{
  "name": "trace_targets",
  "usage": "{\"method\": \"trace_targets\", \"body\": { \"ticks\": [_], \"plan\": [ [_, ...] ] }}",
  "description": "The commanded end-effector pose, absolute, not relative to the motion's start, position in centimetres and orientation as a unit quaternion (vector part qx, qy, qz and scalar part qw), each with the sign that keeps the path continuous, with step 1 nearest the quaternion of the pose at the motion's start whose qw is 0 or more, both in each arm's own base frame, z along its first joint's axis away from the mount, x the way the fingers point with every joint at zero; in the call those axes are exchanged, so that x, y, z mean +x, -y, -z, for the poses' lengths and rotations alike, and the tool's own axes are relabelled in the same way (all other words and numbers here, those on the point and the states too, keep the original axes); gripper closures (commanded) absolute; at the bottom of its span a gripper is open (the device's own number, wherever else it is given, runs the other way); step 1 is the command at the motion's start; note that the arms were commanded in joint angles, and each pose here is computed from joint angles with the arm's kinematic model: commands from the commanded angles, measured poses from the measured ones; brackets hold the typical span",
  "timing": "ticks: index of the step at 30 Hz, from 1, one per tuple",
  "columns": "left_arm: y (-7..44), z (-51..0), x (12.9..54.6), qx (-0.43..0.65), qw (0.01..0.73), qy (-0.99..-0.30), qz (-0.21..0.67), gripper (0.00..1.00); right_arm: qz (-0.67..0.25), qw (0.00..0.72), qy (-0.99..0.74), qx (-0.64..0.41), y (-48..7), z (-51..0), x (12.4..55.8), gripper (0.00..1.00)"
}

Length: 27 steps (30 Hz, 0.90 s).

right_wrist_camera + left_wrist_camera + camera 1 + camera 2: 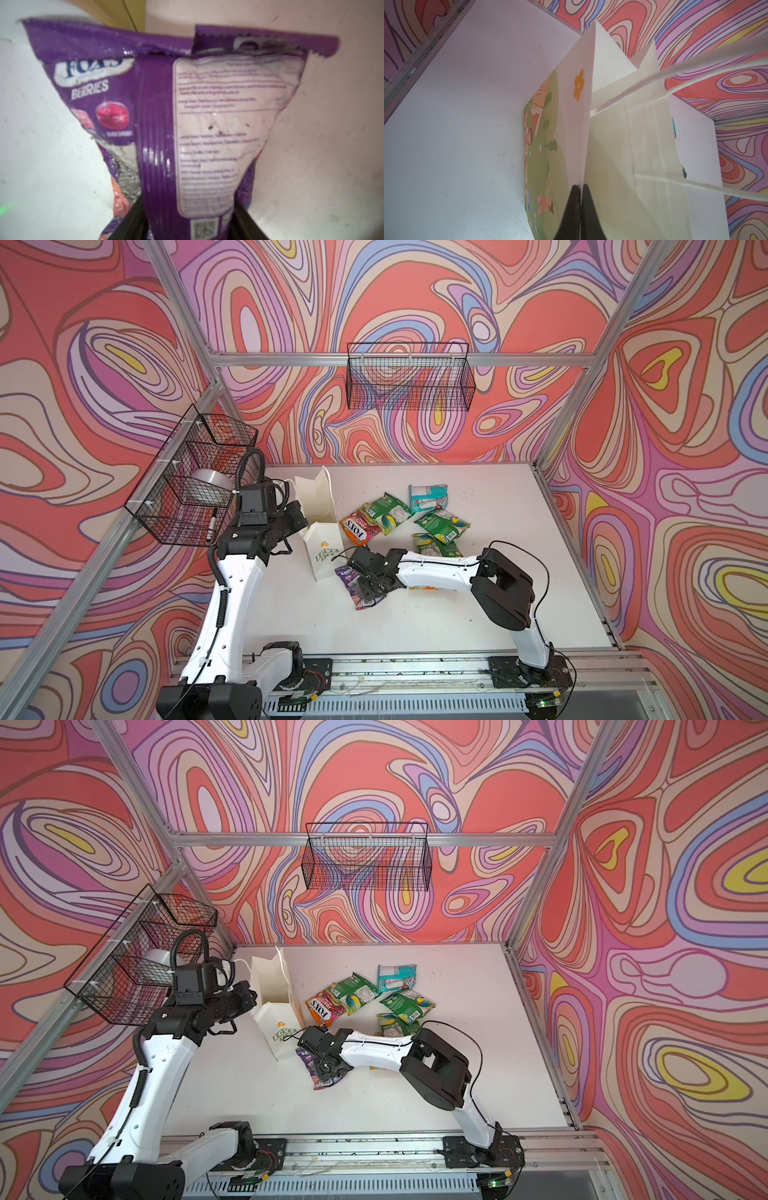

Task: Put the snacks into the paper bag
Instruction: 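Grasp the purple FOX'S berries bag with the right gripper, then lift the purple berries bag and carry it over the paper bag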

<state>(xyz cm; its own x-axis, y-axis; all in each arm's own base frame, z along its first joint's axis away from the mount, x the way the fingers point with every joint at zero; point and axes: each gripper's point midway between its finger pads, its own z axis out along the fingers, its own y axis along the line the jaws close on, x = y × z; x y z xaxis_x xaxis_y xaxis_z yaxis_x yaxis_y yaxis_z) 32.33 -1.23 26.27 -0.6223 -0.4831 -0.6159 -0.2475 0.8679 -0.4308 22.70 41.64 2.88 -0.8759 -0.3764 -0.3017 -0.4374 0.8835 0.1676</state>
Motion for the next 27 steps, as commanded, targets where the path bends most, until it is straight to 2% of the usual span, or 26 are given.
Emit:
{"method": "trace_targets", "body": {
  "ticks": [1, 5, 8, 27],
  "plan": [
    [1.5, -26.4, 31.9, -0.202, 0.386, -0.885, 0.164, 1.0, -0.103, 0.112, -0.965, -0.214, -40.7, -1.9, 21.5, 0.64],
    [1.8, -26.8, 31.8, -0.198, 0.391, -0.882, 0.174, 1.0, -0.1, 0.124, -0.965, -0.21, -40.5, -3.1, 21.9, 0.79],
    [2.0, -27.1, 31.7, -0.196, 0.393, -0.881, 0.179, 1.0, -0.094, 0.139, -0.964, -0.206, -40.2, -4.4, 22.3, 0.85],
    [3.4, -28.3, 31.1, -0.18, 0.399, -0.871, 0.223, 1.0, -0.076, 0.28, -0.947, -0.138, -34.9, -15.7, 28.2, 0.95]
  ]
}}
